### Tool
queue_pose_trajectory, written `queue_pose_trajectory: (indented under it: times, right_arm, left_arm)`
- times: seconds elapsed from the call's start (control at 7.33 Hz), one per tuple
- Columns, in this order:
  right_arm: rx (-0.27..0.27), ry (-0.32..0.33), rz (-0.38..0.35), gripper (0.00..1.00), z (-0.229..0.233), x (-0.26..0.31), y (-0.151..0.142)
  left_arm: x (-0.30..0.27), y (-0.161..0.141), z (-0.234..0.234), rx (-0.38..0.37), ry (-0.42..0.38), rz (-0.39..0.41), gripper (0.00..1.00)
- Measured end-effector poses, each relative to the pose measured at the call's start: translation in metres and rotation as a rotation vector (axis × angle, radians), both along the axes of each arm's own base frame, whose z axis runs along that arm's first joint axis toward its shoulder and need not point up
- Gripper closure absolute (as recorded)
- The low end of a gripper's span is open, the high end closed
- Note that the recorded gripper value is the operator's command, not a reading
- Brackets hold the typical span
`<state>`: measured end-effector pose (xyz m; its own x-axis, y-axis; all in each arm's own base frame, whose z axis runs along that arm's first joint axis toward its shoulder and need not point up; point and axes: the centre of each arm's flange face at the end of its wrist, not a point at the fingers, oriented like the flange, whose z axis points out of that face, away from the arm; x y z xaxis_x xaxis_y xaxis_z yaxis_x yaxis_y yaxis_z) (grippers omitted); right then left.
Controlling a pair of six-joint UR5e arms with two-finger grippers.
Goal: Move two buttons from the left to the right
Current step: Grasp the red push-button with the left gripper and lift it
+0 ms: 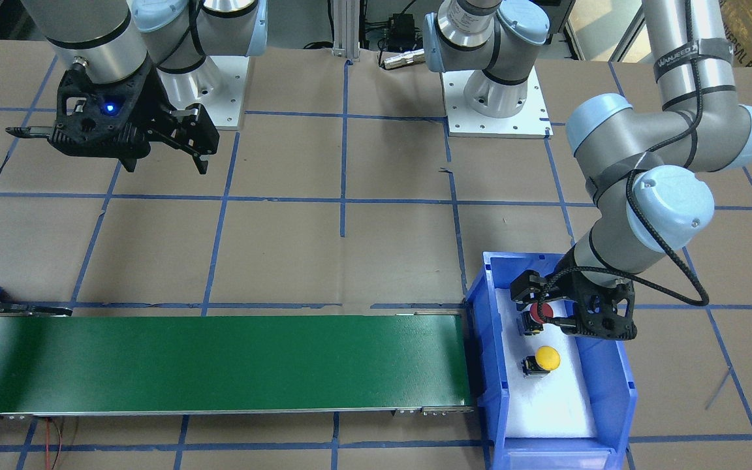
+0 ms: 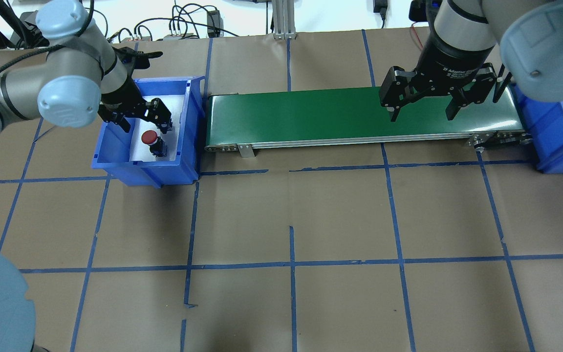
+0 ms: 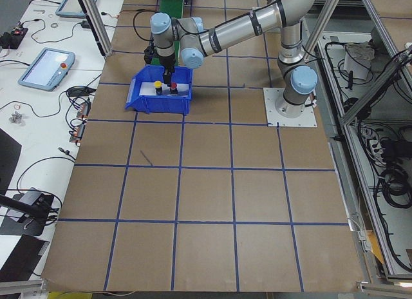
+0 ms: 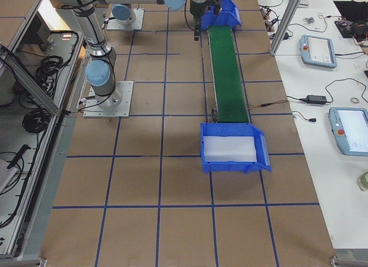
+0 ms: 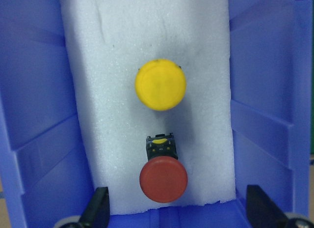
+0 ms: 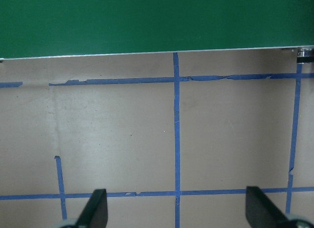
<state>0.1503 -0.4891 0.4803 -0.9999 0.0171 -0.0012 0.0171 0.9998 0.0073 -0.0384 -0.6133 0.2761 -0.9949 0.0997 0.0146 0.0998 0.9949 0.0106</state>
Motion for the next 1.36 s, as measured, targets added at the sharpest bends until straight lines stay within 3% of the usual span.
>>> queue_pose_trajectory:
  times: [0.27, 0.55, 0.68, 0.95, 1.36]
  right_arm:
    - [0.0, 0.0, 0.0, 0.0, 0.0, 0.0, 0.0]
    - [0.002, 0.0, 0.0, 0.0, -0.001, 0.0, 0.0]
    - [0.002, 0.0, 0.0, 0.0, -0.001, 0.0, 0.0]
    - [0.001, 0.0, 0.0, 0.0, -0.001, 0.0, 0.0]
    - [0.002, 0.0, 0.0, 0.0, -0.001, 0.0, 0.0]
  left_arm:
    - [0.011, 0.004, -0.015, 0.006, 0.004, -0.002, 0.15]
    - [0.014, 0.004, -0.017, 0.007, 0.008, 0.001, 0.32]
    - [0.014, 0.004, -0.018, 0.007, 0.009, 0.002, 0.49]
    - [0.014, 0.005, -0.016, 0.006, 0.01, 0.016, 0.66]
    - [0.014, 0.004, -0.002, -0.013, 0.005, 0.044, 0.67]
